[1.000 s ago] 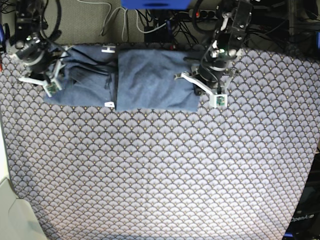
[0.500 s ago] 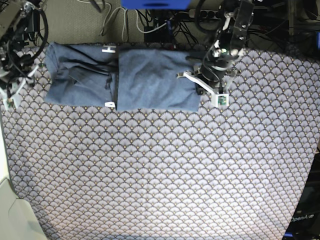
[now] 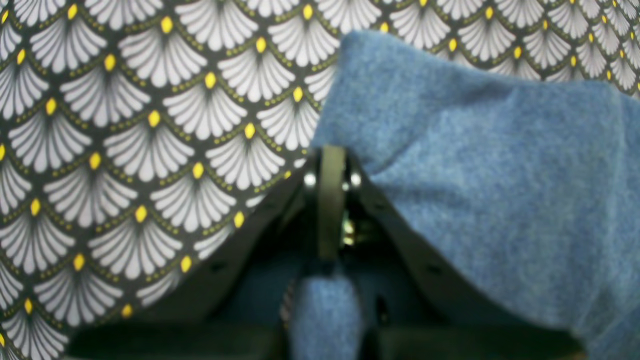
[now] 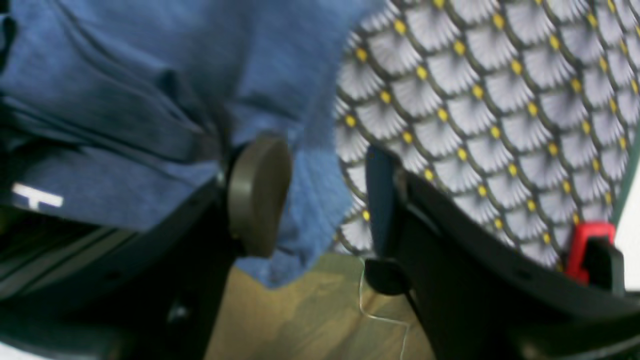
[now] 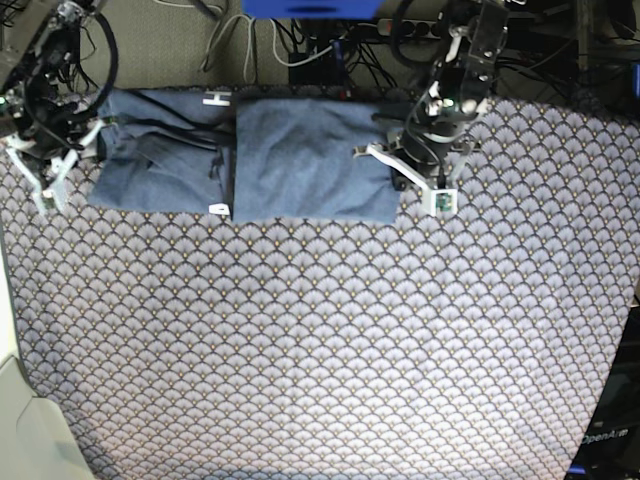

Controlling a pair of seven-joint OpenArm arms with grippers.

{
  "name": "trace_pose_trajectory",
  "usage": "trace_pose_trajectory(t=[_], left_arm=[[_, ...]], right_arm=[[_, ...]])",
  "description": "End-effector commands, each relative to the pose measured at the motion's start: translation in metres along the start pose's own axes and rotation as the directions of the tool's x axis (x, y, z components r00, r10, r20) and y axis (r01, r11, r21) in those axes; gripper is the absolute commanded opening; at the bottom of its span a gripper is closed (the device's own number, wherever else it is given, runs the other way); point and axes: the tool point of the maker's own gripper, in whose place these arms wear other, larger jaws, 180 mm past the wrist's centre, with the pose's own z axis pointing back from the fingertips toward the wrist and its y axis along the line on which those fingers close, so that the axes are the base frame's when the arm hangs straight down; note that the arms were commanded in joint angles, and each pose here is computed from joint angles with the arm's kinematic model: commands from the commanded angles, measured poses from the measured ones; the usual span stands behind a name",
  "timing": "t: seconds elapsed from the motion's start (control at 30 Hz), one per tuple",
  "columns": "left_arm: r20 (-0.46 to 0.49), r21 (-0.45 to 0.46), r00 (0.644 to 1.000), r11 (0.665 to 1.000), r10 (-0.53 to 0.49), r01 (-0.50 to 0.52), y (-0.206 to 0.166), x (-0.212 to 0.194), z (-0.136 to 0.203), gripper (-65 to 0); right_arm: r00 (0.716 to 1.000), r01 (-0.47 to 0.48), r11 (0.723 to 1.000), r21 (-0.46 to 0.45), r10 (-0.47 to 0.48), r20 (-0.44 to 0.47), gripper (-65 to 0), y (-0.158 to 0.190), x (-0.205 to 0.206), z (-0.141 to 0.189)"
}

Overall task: Fold the T-shirt properly
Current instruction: 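Grasp the other strip end with the right gripper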

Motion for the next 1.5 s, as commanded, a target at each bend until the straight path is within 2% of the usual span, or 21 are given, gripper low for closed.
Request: trace_pose_trajectory(t=[0.0, 0.13, 0.47, 1.0, 1.1, 1.27, 1.47], left_arm=[[0.017, -0.001, 1.0, 1.0, 0.002, -0.001, -0.001, 0.006, 0.001, -64.5], [0.023, -0.004, 1.0, 1.0, 0.001, -0.001, -0.002, 0.008, 0.002, -64.5], [0.024, -0.005, 1.0, 1.0, 0.001, -0.001, -0.002, 0.009, 0.002, -64.5], [0.024, -0.005, 1.0, 1.0, 0.003, -0.002, -0.002, 0.009, 0.002, -64.5], [0.026, -0.006, 1.0, 1.0, 0.003, -0.002, -0.003, 0.009, 0.002, -64.5], [0.026, -0.006, 1.0, 1.0, 0.006, -0.006, -0.003, 0.01, 0.002, -64.5], [0.047, -0.014, 0.999, 1.0, 0.007, -0.007, -0.006, 0.016, 0.004, -64.5]], right_arm=[[0.999, -0.02, 1.0, -0.003, 0.02, 0.033, -35.2, 0.0, 0.011, 0.003], [0.996, -0.03, 0.999, 0.012, 0.029, 0.081, -35.2, 0.005, 0.021, 0.001], [0.997, 0.067, 0.995, 0.075, -0.069, 0.022, -35.2, -0.015, 0.003, -0.036], [0.99, 0.133, 0.985, 0.113, -0.136, 0.02, -35.2, -0.017, -0.011, -0.055], [0.991, 0.13, 0.984, 0.121, -0.132, 0.014, -35.2, -0.012, -0.012, -0.055], [0.997, 0.083, 0.98, 0.18, -0.082, -0.014, -35.2, 0.015, -0.012, -0.065], [0.995, 0.101, 0.97, 0.223, -0.098, -0.024, -36.0, 0.038, -0.019, -0.07]])
